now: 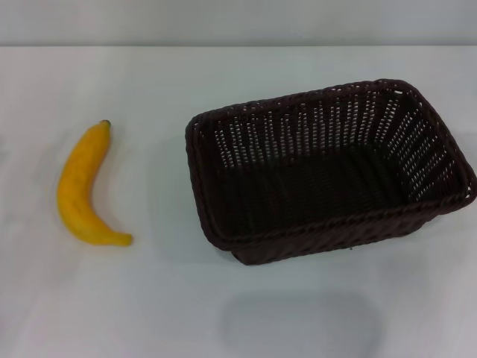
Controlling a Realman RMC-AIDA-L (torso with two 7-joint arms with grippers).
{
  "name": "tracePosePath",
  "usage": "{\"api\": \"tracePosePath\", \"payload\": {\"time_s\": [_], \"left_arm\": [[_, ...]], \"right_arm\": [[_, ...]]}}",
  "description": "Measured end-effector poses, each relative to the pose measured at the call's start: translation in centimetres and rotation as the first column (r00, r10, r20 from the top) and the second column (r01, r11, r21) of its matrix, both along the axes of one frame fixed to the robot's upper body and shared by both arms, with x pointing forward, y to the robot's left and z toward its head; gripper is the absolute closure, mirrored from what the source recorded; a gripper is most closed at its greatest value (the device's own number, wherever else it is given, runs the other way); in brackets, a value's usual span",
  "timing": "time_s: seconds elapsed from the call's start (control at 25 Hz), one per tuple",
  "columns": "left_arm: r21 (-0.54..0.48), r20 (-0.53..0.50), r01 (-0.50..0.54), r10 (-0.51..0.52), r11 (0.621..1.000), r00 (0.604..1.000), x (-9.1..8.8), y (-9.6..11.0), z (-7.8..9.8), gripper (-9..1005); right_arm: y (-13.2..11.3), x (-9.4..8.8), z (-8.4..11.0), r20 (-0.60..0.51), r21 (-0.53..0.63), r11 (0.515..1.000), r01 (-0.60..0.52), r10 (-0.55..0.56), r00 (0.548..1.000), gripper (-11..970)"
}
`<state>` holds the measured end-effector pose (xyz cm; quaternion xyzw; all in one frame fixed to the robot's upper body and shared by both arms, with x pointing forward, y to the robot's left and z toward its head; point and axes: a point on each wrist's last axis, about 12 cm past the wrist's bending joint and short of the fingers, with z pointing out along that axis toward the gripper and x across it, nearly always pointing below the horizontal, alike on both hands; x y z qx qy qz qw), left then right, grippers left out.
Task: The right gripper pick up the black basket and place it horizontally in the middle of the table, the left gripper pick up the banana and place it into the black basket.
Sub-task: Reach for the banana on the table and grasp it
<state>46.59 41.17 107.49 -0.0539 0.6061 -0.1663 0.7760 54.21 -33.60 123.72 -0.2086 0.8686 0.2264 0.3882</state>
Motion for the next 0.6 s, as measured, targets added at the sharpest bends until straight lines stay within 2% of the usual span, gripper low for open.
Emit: {"api": "tracePosePath", "payload": {"time_s": [0.16,0.32,0.4,0.48,0.52,0.6], "left_arm": [[-0.105,-0.189,0.152,-0.17,0.983,0.967,1.4,0.7,1.6,120],[-0.166,-0.361,0.243,-0.289,0.956,0.887,2.9,0.5,4.1,120],[-0.178,-0.459,0.257,-0.311,0.95,0.832,3.7,0.4,5.1,120],[-0.205,-0.564,0.256,-0.328,0.945,0.758,4.7,0.0,6.1,120],[-0.209,-0.611,0.255,-0.33,0.944,0.719,5.1,-0.3,6.6,120],[-0.197,-0.721,0.252,-0.314,0.947,0.617,6.3,-1.0,7.7,120]], "right_arm": [[-1.8,-0.4,-3.3,0.099,0.082,0.995,-0.063,0.055,0.994,477],[-3.8,-1.0,-6.2,0.244,0.169,0.982,-0.087,0.044,0.969,477],[-4.8,-1.6,-8.0,0.321,0.217,0.973,-0.078,0.005,0.947,477],[-5.5,-2.2,-9.7,0.392,0.236,0.97,-0.063,-0.036,0.919,477],[-5.7,-2.5,-10.5,0.417,0.241,0.969,-0.052,-0.055,0.907,477],[-5.9,-3.0,-12.4,0.463,0.228,0.974,-0.016,-0.094,0.882,477]]}}
